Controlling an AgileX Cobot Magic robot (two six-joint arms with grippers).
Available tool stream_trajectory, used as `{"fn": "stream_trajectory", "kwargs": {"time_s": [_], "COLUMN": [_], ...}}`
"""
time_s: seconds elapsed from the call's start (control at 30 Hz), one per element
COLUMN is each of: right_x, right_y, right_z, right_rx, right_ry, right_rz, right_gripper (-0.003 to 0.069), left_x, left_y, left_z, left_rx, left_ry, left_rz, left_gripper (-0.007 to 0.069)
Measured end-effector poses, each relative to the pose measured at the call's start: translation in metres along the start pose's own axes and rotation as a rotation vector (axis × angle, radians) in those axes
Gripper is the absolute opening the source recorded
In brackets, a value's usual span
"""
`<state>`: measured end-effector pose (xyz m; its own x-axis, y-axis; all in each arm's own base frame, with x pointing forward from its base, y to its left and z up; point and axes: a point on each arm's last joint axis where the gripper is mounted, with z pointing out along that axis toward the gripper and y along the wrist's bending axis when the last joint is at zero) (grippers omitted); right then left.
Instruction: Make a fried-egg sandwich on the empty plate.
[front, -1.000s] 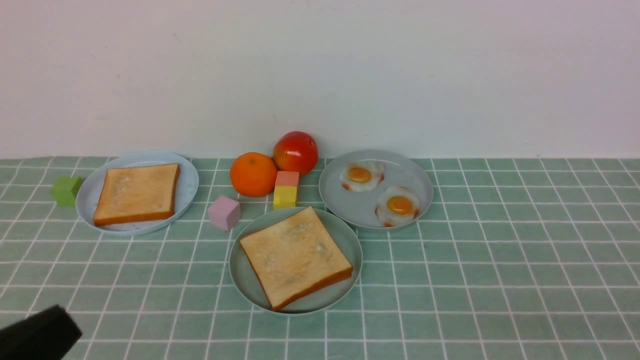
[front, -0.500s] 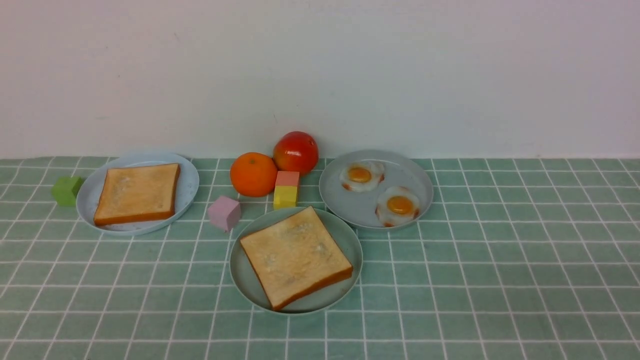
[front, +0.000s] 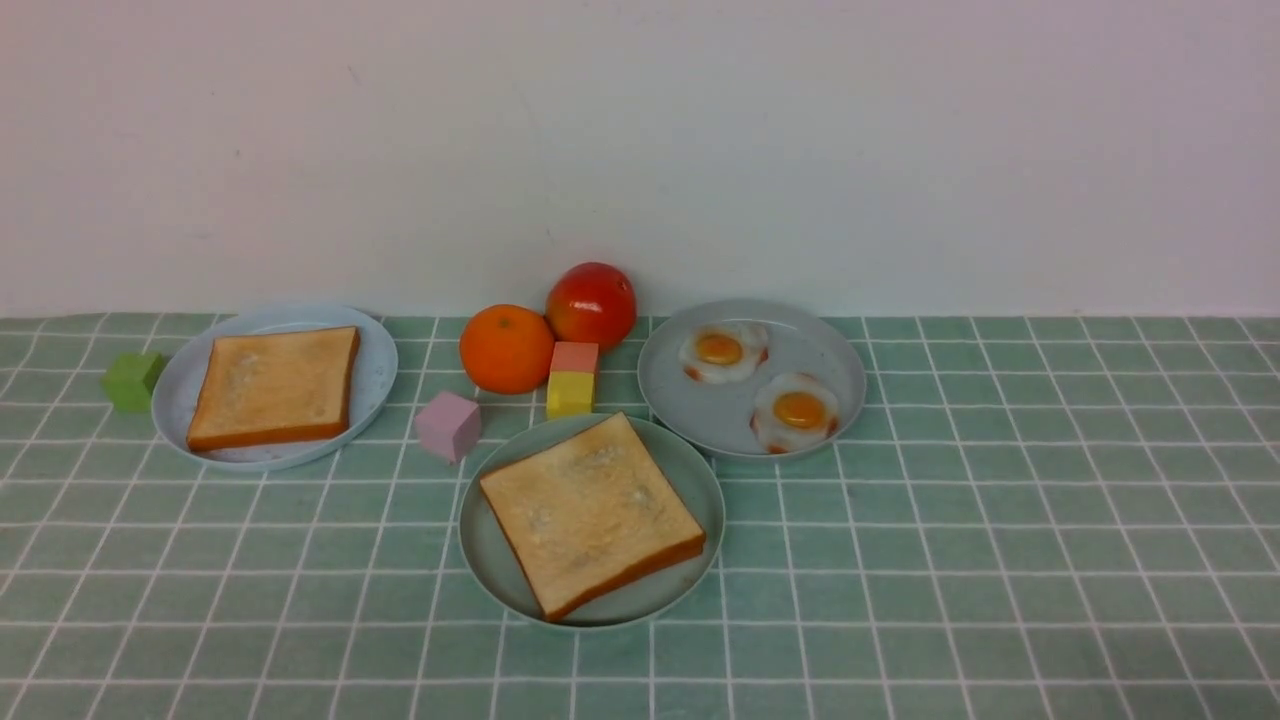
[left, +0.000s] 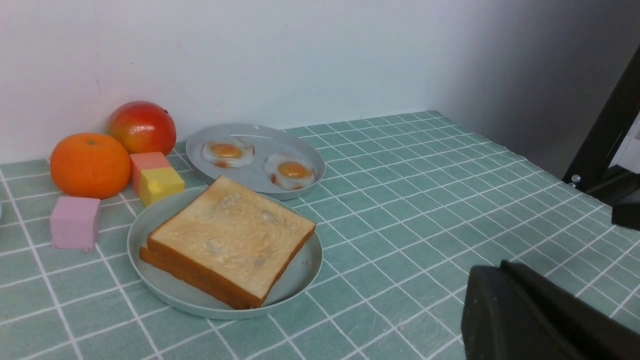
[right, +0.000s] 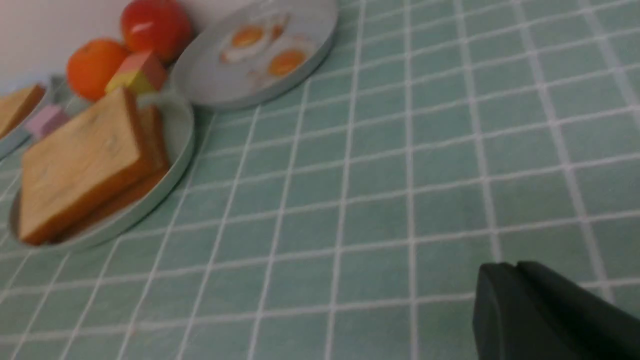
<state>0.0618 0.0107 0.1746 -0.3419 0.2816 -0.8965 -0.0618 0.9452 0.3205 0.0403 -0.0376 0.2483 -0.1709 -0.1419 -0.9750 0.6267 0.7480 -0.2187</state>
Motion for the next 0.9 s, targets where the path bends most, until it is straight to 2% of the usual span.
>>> {"fn": "stream_trajectory", "kwargs": {"time_s": [0.07, 0.23, 0.4, 0.67, 0.9], "right_x": [-0.0020, -0.0005, -0.0005, 0.0003, 0.0017], "right_y": [-0.0030, -0.0082, -0.0083, -0.0067, -0.0059], "right_z": [-0.0037, -0.0092, -0.0094, -0.0093, -0.0097], "right_rx": [0.037, 0.105, 0.109, 0.105, 0.098], "right_ry": [-0.053, -0.083, -0.080, -0.064, -0.036], "right_rz": [-0.025, -0.101, -0.120, -0.302, -0.319], "right_gripper": [-0.0008, -0.0014, -0.0014, -0.0014, -0.0014], "left_x": [0.0000, 0.0001, 0.0002, 0.0003, 0.0003], "left_y": [0.0000, 0.0000, 0.0000, 0.0000, 0.0000], "left_z": [0.0000, 0.0000, 0.0000, 0.0000, 0.0000], "left_rx": [0.000, 0.000, 0.000, 0.000, 0.000], "left_ry": [0.000, 0.001, 0.003, 0.003, 0.003], "left_rz": [0.000, 0.000, 0.000, 0.000, 0.000], "left_gripper": [-0.0013, -0.0013, -0.0011, -0.0003, 0.0003]}}
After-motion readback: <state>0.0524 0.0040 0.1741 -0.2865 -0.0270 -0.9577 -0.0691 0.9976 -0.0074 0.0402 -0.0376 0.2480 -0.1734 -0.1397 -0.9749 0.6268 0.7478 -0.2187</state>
